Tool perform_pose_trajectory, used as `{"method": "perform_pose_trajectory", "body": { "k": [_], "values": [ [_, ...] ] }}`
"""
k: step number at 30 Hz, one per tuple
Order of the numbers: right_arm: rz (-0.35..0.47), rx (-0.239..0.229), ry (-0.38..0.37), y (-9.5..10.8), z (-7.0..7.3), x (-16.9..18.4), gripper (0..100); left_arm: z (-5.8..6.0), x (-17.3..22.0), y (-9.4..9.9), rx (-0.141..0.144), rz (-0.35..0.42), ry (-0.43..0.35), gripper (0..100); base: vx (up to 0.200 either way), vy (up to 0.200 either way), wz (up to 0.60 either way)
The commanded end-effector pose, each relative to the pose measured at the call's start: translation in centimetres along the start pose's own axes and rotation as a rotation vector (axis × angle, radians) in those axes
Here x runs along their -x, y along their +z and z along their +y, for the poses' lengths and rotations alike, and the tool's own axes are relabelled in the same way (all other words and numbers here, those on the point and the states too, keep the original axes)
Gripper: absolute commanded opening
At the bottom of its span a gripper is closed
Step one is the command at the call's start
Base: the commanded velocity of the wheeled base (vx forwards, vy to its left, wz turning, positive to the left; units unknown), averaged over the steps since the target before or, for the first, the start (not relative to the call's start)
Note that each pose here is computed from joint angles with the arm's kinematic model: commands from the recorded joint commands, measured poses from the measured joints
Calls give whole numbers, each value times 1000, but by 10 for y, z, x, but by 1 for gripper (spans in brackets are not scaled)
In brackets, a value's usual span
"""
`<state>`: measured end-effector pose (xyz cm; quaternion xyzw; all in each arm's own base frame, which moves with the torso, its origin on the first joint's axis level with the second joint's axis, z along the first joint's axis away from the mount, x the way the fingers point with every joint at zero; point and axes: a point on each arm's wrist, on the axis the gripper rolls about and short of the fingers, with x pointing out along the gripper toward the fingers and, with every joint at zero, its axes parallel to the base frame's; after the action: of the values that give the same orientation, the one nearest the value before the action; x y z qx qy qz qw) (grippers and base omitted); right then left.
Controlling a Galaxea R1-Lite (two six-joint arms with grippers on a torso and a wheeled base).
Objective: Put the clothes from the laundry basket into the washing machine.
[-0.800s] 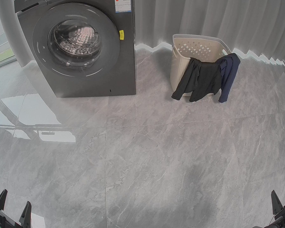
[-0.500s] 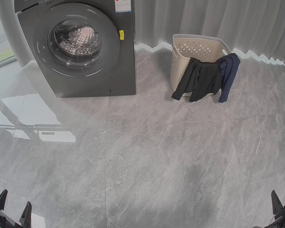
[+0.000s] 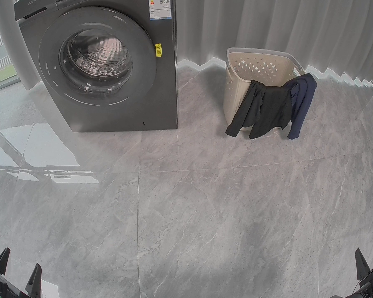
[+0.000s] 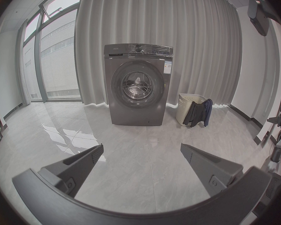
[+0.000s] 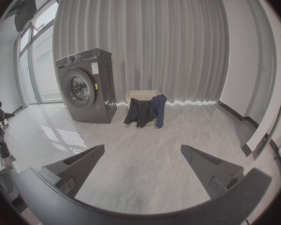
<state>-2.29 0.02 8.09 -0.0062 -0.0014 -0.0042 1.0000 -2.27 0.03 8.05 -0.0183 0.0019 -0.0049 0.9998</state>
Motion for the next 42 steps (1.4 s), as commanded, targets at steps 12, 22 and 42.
{"method": "perform_pose_trajectory", "body": {
  "k": [12,22,42],
  "values": [
    [6,-2,1,-5,0,0,100,0,0,-5,11,1,1,100,133,0,0],
    [6,-2,1,-5,0,0,100,0,0,-5,9,2,1,100,0,-180,0],
    [3,-5,-4,-5,0,0,100,0,0,-5,12,2,1,100,0,-200,0]
  ]
}}
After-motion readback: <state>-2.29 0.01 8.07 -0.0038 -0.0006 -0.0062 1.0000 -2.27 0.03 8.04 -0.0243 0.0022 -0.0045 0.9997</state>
